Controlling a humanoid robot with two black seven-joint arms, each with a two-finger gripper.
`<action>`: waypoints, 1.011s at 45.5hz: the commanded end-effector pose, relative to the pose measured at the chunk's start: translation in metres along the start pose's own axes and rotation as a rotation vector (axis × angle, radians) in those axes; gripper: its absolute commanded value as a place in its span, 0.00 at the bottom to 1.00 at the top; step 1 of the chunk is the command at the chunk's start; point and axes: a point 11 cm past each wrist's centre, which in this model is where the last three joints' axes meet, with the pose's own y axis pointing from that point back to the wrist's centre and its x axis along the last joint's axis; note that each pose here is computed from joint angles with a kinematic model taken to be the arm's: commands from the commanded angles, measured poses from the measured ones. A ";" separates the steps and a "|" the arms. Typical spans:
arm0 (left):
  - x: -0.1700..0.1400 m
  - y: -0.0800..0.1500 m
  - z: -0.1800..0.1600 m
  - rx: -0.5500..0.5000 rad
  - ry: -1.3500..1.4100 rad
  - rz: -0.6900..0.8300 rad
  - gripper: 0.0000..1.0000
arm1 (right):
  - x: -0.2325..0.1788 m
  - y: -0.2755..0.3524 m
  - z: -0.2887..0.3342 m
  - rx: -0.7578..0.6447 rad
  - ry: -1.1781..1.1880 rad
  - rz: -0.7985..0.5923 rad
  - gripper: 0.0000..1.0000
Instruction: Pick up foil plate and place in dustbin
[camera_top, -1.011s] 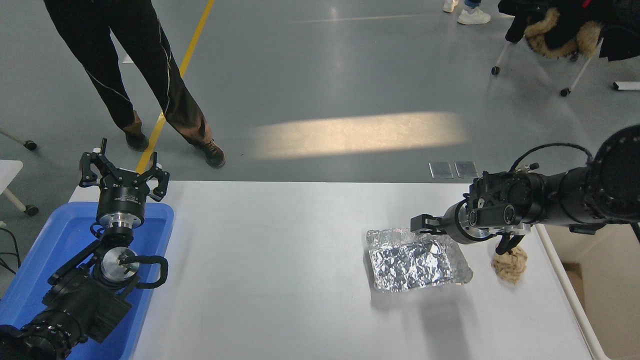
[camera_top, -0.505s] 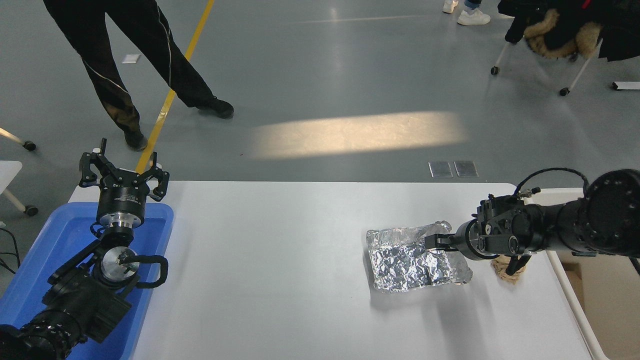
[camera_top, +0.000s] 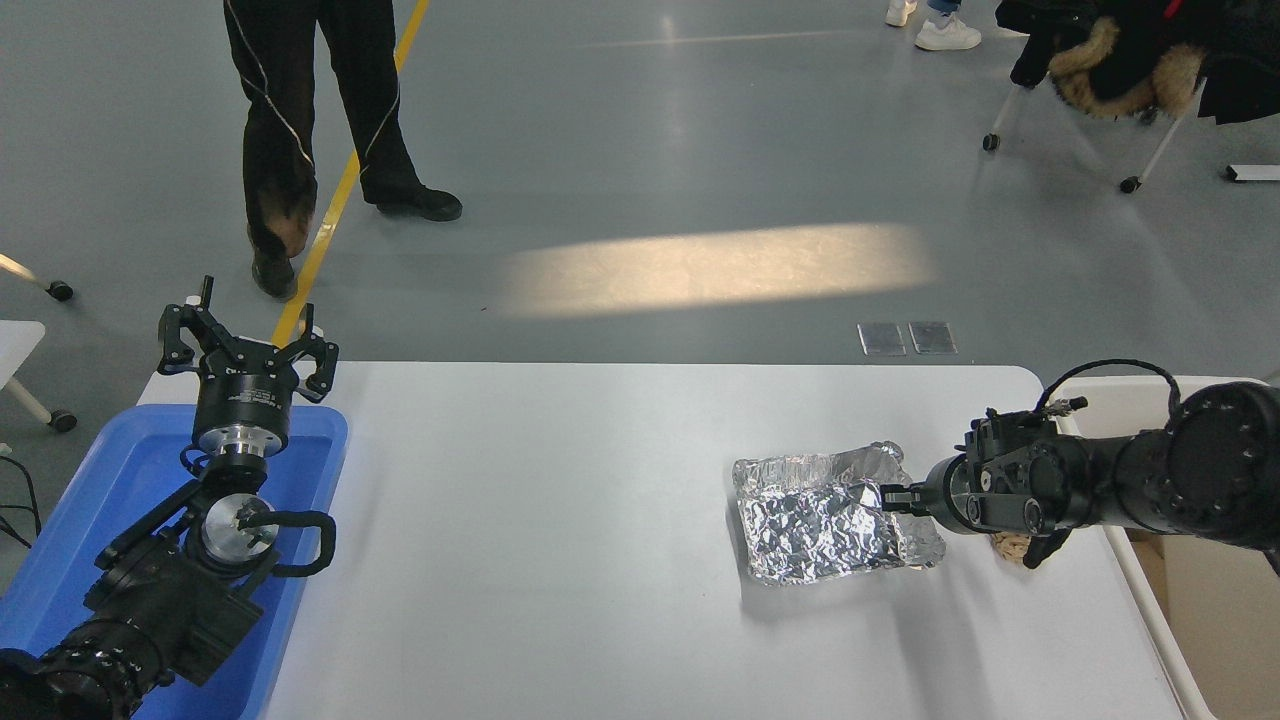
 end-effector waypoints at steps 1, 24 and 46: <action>0.000 0.000 0.000 0.000 -0.001 0.002 0.99 | -0.001 0.000 -0.002 0.003 -0.001 -0.006 0.00; 0.000 0.000 0.000 0.000 -0.002 0.001 0.99 | 0.038 0.093 0.036 0.019 -0.108 -0.015 0.00; 0.000 0.000 0.000 0.001 -0.002 0.001 0.99 | 0.105 0.348 0.000 0.130 0.010 0.018 0.00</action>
